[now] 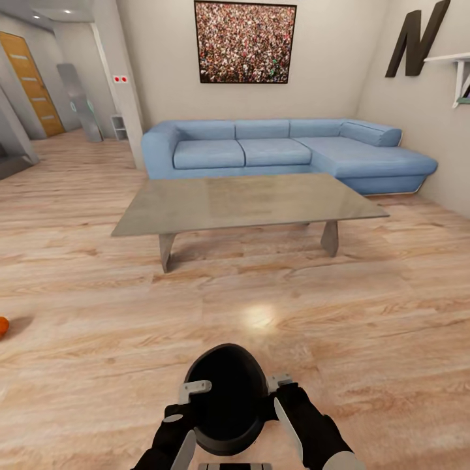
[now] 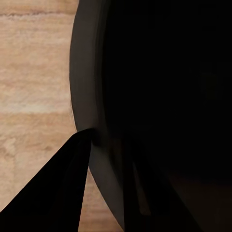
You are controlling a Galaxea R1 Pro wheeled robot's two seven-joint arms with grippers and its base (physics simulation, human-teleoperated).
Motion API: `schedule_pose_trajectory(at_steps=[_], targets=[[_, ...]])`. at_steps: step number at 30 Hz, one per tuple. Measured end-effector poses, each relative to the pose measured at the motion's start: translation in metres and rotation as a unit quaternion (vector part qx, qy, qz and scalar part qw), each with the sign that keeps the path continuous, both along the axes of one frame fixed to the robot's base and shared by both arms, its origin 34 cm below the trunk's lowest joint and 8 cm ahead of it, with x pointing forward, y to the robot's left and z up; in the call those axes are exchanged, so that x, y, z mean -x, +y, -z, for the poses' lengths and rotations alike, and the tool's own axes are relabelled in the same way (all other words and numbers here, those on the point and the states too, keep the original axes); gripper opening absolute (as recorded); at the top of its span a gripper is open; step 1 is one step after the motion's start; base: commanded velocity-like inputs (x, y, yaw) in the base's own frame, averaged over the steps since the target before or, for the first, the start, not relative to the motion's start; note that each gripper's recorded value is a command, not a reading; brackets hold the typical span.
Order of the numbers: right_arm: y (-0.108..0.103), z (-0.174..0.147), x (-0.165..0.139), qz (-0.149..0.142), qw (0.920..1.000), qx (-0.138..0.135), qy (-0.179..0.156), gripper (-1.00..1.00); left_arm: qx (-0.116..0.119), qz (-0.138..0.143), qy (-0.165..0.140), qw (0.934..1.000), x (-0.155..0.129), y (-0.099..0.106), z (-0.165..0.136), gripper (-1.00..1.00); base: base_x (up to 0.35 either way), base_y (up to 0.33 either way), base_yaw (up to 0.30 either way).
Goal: Place each of the two pumpkins and all three candles from the living room inside a cabinet in the living room (use any cabinet), then make sure every cabinet is closed, and position the cauldron so it is next to a table in the living room.
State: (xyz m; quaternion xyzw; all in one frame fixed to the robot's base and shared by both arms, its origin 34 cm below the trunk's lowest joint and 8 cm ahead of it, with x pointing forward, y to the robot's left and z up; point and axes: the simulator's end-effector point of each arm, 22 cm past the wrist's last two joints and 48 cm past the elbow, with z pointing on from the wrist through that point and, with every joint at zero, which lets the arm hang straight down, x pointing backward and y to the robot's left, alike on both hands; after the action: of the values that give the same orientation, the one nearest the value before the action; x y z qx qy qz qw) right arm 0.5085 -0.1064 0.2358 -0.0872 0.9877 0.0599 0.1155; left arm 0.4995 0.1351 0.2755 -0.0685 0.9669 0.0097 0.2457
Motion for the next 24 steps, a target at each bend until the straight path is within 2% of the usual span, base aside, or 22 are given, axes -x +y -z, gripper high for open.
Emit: schedule_pose_trajectory(at_steps=[12, 24], targets=[[0.0, 0.0, 0.0, 0.0, 1.0, 0.0, 0.0, -1.0, 0.0, 0.0, 0.0, 1.0, 0.0, 0.0, 0.0, -1.0, 0.295, -0.007, 0.0], [-0.0001, 0.0, 0.0, 0.0, 1.0, 0.0, 0.0, -1.0, 0.0, 0.0, 0.0, 1.0, 0.0, 0.0, 0.0, -1.0, 0.276, -0.125, 0.0]])
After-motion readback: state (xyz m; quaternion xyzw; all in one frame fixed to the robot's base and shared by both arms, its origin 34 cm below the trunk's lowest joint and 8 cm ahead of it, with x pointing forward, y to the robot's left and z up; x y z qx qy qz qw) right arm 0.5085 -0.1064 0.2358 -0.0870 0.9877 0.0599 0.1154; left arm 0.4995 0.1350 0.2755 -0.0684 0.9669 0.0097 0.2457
